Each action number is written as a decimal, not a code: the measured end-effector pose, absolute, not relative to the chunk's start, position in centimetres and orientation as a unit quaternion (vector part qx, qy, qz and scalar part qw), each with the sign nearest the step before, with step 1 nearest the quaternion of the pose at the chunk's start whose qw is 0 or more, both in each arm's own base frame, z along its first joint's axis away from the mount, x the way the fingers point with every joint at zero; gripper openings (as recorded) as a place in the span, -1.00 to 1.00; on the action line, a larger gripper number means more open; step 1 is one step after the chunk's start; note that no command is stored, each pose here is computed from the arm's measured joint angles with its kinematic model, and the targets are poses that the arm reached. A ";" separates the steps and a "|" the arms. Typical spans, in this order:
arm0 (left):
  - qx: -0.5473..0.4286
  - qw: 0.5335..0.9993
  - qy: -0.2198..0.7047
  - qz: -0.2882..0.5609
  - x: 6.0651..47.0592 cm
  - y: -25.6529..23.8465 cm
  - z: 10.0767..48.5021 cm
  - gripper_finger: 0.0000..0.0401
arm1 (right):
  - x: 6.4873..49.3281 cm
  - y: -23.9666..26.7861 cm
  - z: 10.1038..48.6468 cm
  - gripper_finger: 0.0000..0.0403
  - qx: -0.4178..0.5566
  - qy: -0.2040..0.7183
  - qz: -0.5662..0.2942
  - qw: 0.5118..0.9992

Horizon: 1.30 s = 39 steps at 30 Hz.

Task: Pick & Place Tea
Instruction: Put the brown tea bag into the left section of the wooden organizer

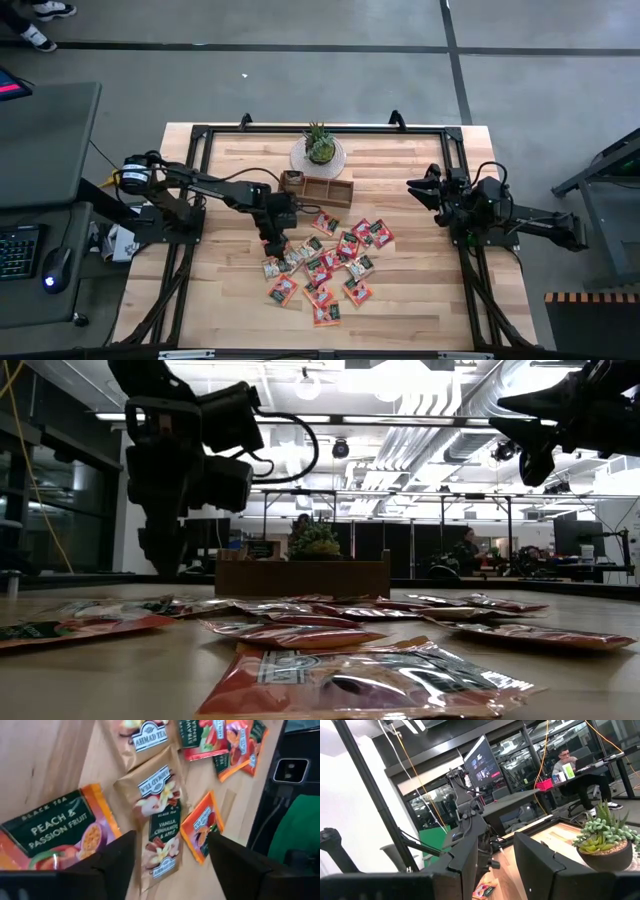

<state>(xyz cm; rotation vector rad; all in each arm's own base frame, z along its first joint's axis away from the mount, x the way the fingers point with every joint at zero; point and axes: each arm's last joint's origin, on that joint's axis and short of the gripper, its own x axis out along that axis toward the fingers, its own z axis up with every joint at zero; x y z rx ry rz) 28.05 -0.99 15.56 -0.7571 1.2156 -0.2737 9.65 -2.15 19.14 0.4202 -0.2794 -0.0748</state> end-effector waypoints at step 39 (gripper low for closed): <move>-0.335 0.733 0.579 -0.125 28.7 -2.8 13.6 0.32 | 9.7 -2.1 19.1 -0.38 0.208 -0.137 -0.037 0.968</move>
